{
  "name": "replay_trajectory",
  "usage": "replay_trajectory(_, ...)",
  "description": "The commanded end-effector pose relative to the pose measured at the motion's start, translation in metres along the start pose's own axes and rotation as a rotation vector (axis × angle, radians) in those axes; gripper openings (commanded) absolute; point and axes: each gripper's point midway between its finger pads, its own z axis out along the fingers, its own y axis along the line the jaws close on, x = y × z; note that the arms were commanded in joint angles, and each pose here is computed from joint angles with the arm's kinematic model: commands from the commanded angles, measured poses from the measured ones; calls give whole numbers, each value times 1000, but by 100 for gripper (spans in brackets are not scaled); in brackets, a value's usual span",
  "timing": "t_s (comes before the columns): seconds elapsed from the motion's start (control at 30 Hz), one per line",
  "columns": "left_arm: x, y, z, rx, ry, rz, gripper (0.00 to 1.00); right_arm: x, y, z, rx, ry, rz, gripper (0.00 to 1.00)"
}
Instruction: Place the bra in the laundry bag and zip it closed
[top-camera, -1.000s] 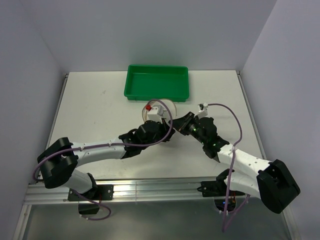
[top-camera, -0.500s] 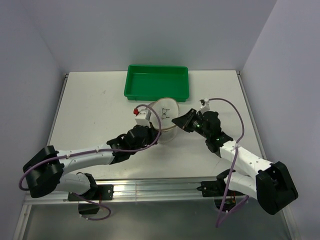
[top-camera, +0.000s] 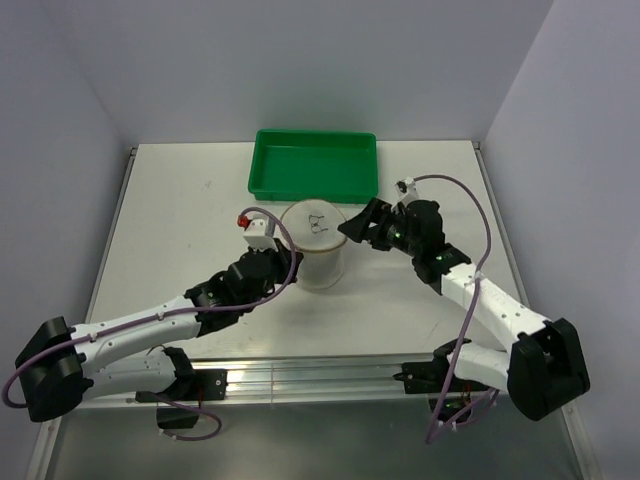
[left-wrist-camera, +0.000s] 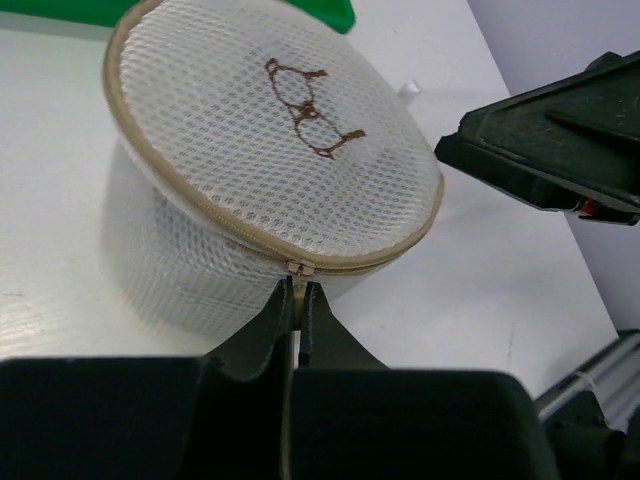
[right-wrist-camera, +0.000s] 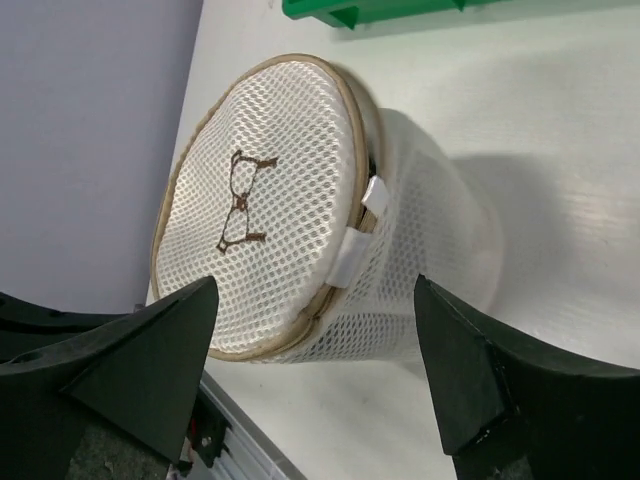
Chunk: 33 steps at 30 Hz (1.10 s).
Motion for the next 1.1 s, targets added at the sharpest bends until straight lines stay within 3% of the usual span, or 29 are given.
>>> replay_trajectory(0.0,-3,-30,-4,97,-6,-52,0,3,5,-26,15,-49,-28,86)
replay_trajectory(0.07,1,-40,-3,123,3,-62,0,17,0,-34,15,-50,-12,86)
replay_trajectory(0.2,12,-56,3,166,30,-68,0,46,36,-47,-114,-2,60,84)
replay_trajectory(0.4,19,-72,4,207,44,-65,0,63,60,-37,-193,32,155,82)
replay_trajectory(0.6,26,-78,-1,236,62,-66,0,57,42,-22,-111,-23,199,64)
replay_trajectory(0.67,29,-77,-2,242,69,-66,0,55,37,-20,-94,-39,203,40)
replay_trajectory(0.83,35,-69,-3,225,77,-61,0,50,20,-15,-30,-71,189,11)
replay_trajectory(0.93,37,-56,-5,184,71,-52,0,43,5,-14,3,-88,178,0)
replay_trajectory(1.07,37,-30,-9,87,57,-23,0,23,-14,-17,41,-114,127,0)
